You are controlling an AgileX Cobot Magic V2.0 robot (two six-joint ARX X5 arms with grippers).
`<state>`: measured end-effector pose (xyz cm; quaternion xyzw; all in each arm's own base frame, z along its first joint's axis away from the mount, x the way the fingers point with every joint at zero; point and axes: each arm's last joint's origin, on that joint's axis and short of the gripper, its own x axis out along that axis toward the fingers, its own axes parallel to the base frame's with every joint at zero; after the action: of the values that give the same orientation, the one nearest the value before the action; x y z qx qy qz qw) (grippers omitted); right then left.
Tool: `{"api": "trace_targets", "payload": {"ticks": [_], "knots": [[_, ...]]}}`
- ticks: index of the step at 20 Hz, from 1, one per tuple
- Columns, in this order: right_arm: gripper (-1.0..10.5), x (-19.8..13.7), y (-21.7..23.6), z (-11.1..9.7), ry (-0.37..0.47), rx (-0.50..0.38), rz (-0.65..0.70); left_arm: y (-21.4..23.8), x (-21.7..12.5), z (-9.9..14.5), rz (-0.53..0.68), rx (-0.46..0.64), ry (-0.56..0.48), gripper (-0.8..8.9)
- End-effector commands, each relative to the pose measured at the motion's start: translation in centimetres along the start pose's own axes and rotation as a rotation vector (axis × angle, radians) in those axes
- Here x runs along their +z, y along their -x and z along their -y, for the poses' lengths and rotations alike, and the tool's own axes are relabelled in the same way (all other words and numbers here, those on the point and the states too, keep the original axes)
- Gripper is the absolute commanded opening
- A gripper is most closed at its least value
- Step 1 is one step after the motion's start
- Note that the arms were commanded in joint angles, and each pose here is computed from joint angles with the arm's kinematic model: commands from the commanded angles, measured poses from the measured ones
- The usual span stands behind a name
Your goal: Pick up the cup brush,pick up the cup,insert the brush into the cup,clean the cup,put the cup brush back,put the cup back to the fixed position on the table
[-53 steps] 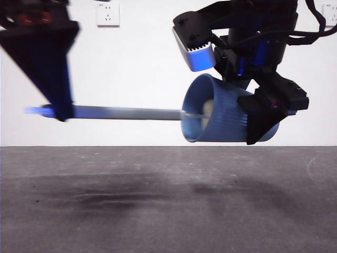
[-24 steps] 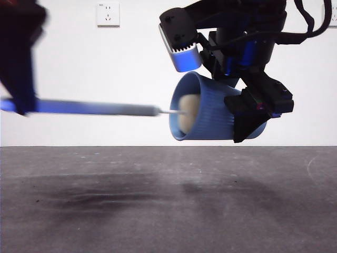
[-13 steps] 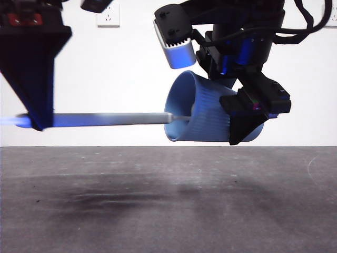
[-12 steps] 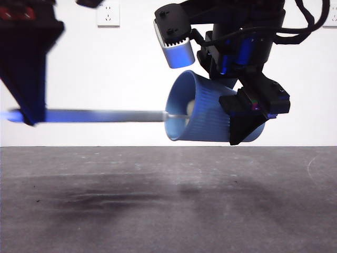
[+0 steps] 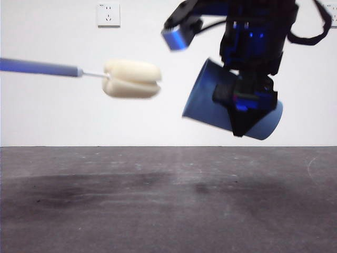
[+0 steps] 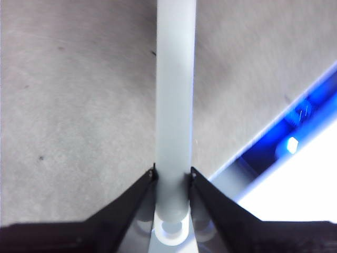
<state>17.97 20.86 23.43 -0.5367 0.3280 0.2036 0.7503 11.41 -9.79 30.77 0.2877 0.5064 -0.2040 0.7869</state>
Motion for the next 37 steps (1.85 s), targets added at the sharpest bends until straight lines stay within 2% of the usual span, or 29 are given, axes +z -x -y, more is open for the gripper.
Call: {"api": "trace_targets", "payload": {"ticks": [1,3,5,9,12,15,22,26,37], "knots": [[-0.1,-0.4,1.3,0.7,-0.377,0.032,0.047,-0.1,0.6,-0.4,0.071,0.009,0.15,-0.09],[-0.1,-0.9,2.9,1.5,-0.555,0.113,0.124,-0.3,1.6,-0.6,0.147,0.008,0.243,-0.09],[-0.1,-1.6,4.9,2.4,-0.691,0.192,0.217,-1.4,2.4,-0.6,0.215,0.004,0.34,-0.09],[-0.1,-3.7,8.9,4.3,-0.81,0.242,0.403,-6.0,3.6,-0.9,0.232,0.024,0.509,-0.09],[-0.1,-5.8,11.5,5.4,-0.868,0.231,0.514,-9.1,5.2,-1.1,0.2,0.023,0.545,-0.09],[-0.1,-7.5,13.2,5.9,-0.896,0.223,0.574,-12.1,6.8,-0.6,0.173,-0.01,0.567,-0.09],[-0.1,-9.2,13.9,5.7,-0.906,0.238,0.547,-17.7,8.2,0.2,0.099,-0.035,0.581,-0.09],[-0.1,-9.1,14.0,5.6,-0.893,0.282,0.554,-18.8,8.4,-0.5,0.102,-0.034,0.629,-0.09],[-0.1,-9.1,14.0,5.6,-0.892,0.284,0.555,-19.8,8.0,-1.3,0.057,-0.058,0.708,-0.09]]}}
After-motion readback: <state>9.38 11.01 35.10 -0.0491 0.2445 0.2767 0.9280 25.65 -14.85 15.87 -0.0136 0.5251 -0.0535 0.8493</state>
